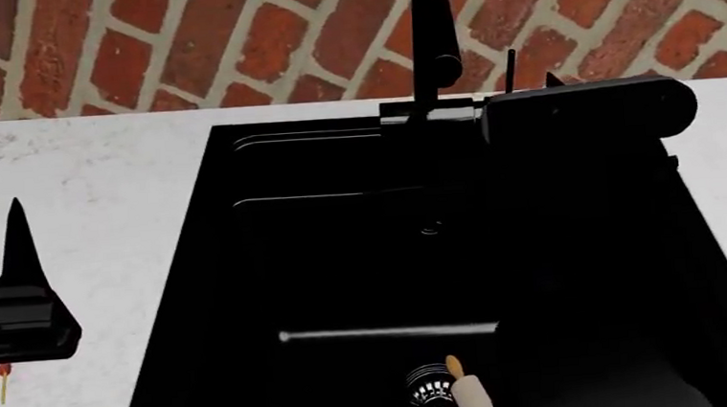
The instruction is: Turn the sink spout to the right.
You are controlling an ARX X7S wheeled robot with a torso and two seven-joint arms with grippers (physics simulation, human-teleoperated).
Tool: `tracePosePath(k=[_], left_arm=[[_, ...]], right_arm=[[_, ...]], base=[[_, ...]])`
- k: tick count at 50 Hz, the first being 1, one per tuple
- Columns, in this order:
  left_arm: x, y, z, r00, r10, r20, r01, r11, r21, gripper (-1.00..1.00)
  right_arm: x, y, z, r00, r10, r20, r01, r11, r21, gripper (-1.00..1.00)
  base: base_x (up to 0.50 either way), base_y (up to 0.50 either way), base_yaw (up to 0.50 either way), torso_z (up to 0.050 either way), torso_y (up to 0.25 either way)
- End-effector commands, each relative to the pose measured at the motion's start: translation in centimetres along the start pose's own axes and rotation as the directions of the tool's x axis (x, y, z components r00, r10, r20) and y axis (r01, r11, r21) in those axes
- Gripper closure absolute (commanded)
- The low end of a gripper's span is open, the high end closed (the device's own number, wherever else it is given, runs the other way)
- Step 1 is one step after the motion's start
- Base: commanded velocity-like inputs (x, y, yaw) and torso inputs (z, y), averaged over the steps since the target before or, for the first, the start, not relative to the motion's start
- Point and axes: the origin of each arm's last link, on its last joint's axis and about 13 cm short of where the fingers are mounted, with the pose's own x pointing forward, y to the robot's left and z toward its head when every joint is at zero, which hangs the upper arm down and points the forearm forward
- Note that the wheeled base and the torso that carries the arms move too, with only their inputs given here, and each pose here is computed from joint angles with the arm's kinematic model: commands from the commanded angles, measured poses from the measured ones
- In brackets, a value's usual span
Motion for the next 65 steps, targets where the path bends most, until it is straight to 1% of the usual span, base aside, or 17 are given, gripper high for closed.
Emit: tracePosePath(k=[1,12,22,38,55,65], left_arm=[[0.0,0.0,0.0,1.0,0.005,-0.003,-0.005,1.0,-0.004,-1.0],[-0.1,0.1,0.0,1.0,0.009,0.001,-0.009,1.0,-0.012,-1.0],[0.0,0.1,0.0,1.0,0.009,0.001,-0.009,1.0,-0.017,-1.0],[0.0,0.1,0.0,1.0,0.011,0.003,-0.011,1.0,-0.024,-1.0],[0.0,0.1,0.0,1.0,0.011,0.002,-0.011,1.0,-0.024,-1.0],[0.0,0.1,0.0,1.0,0.011,0.005,-0.011,1.0,-0.027,-1.0]], right_arm=[[1.4,0.5,-0.6,1.0,0.008,-0.001,-0.008,1.0,0.019,-1.0],[2.7,1.2,0.2,1.0,0.025,0.016,-0.026,0.999,0.02,-1.0],[3.7,1.7,-0.1,0.999,0.043,0.016,-0.044,0.999,0.028,-1.0],[4.6,1.8,-1.4,0.999,0.04,-0.008,-0.039,0.999,0.031,-1.0],[5.4,1.8,-1.4,0.999,0.036,-0.003,-0.036,0.999,0.034,-1.0],[6.0,1.6,-1.7,1.0,0.023,-0.015,-0.023,0.999,0.03,-1.0]], base=[[0.0,0.0,0.0,0.0,0.0],[0.0,0.0,0.0,0.0,0.0],[0.0,0.0,0.0,0.0,0.0],[0.0,0.0,0.0,0.0,0.0],[0.0,0.0,0.0,0.0,0.0],[0.0,0.0,0.0,0.0,0.0]])
